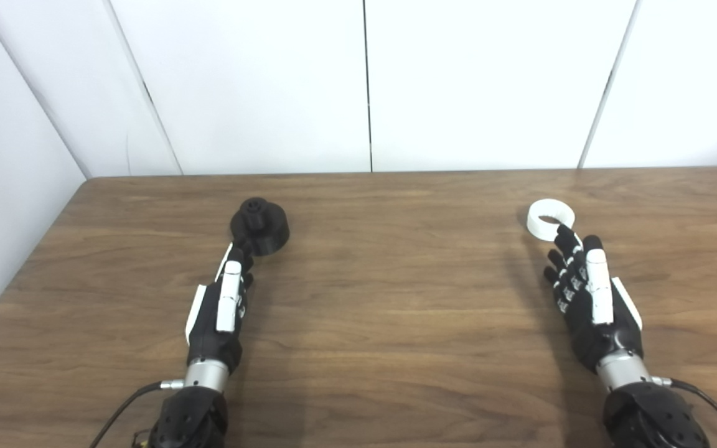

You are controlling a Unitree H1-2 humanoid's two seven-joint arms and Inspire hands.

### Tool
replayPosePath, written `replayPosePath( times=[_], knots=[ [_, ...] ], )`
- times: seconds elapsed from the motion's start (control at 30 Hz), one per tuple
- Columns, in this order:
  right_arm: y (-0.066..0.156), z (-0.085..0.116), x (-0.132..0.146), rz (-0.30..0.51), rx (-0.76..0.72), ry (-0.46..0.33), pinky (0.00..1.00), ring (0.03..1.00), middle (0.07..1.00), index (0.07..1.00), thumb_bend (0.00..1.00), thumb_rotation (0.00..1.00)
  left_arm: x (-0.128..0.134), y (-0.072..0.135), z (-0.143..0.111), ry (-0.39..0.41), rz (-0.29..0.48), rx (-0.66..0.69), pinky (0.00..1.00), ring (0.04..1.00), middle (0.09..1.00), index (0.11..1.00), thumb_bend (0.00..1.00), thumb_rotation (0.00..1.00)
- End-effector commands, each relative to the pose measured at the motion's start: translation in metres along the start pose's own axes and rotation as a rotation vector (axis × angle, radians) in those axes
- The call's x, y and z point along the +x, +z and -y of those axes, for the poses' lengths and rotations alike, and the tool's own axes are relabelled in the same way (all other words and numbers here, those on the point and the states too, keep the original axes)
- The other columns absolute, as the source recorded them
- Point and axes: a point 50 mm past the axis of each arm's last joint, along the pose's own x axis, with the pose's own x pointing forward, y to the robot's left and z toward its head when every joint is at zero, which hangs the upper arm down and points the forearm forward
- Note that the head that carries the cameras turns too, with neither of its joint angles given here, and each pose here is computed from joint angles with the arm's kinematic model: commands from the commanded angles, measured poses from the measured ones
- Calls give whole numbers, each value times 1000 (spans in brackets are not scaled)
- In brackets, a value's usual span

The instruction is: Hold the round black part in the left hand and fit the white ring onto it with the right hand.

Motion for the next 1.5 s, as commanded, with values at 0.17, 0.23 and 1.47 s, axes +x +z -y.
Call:
replayPosePath(
  times=[0.17, 0.23, 1.47],
  knots=[
    [19, -8, 10, 67, -1, 29, 1000, 1000, 1000, 970, 512, 1000, 9, 22, 0, -8, 86, 13, 1000, 1000, 1000, 1000, 572, 1000],
    [20, -8, 10, 68, 0, 30, 1000, 1000, 1000, 971, 508, 1000, 8, 23, 0, -10, 81, 15, 1000, 1000, 1000, 1000, 573, 1000],
    [15, -11, 17, 70, -2, 29, 1000, 1000, 1000, 967, 533, 1000, 96, 103, -75, 12, 110, 865, 958, 1000, 1000, 949, 950, 270]
  ],
)
